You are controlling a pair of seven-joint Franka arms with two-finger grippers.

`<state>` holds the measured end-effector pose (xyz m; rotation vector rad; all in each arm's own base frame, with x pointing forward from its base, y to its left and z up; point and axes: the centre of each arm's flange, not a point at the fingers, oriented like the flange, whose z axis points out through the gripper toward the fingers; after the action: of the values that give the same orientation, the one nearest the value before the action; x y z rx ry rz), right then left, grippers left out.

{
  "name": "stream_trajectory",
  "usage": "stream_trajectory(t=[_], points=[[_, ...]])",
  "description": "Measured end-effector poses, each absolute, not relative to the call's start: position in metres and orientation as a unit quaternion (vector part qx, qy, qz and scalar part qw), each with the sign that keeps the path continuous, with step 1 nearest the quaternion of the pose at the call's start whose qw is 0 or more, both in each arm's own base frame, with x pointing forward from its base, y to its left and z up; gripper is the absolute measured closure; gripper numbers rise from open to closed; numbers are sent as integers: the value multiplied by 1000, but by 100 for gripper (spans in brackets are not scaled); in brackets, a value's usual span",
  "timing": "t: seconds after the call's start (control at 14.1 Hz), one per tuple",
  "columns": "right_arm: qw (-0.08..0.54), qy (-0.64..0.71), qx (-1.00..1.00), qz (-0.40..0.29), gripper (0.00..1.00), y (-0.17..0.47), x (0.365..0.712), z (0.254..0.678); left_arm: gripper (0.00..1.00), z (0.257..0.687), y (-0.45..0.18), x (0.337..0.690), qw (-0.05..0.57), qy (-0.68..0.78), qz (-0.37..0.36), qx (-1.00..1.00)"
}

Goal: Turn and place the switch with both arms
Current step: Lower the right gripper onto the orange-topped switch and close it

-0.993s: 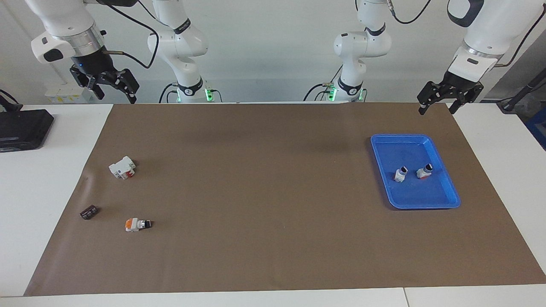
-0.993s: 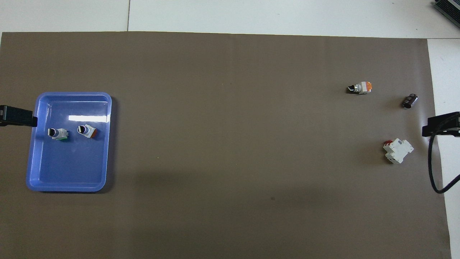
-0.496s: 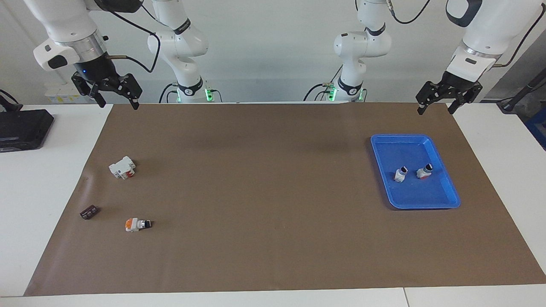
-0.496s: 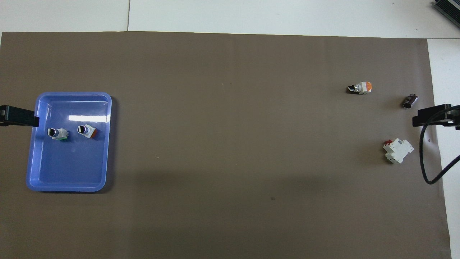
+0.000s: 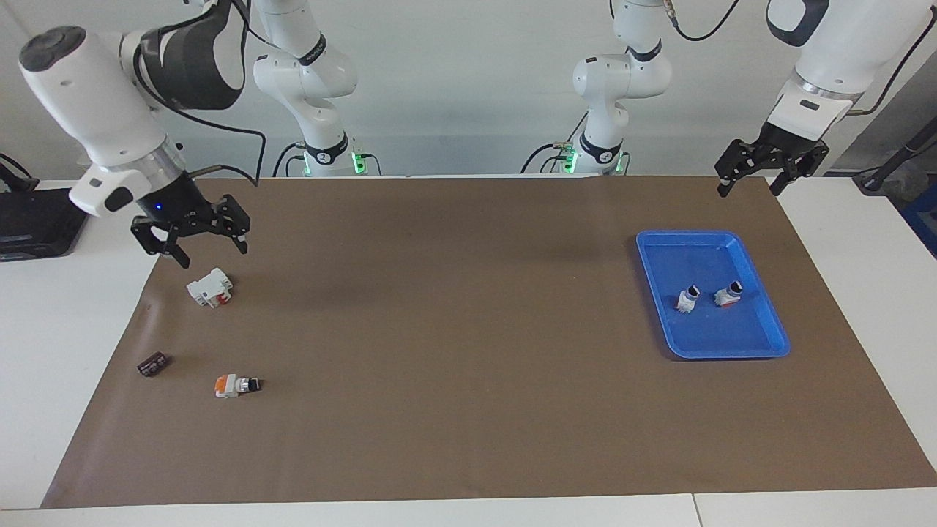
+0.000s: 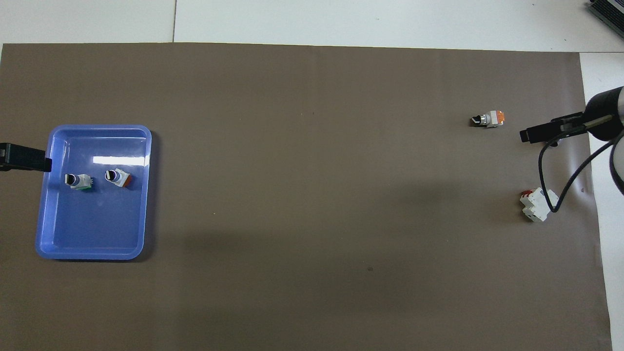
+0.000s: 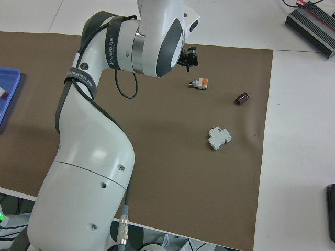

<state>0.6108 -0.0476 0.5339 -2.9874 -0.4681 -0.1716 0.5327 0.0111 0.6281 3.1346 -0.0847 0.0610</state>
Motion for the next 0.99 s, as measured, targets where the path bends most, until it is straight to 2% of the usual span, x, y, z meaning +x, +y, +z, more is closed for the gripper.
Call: stream_trajectory(t=[0.35,0.71,0.99], points=[[43,-377,-923,-64,0,-53,654,438,0,628,12,533,3,-26,19,999],[-6,-571,-816,-88,0,-71,682,376,0,628,12,533,3,-26,19,999],[-16,-655,-751,-75,0,-112,694,331,0,628,13,533,3,-26,19,999]])
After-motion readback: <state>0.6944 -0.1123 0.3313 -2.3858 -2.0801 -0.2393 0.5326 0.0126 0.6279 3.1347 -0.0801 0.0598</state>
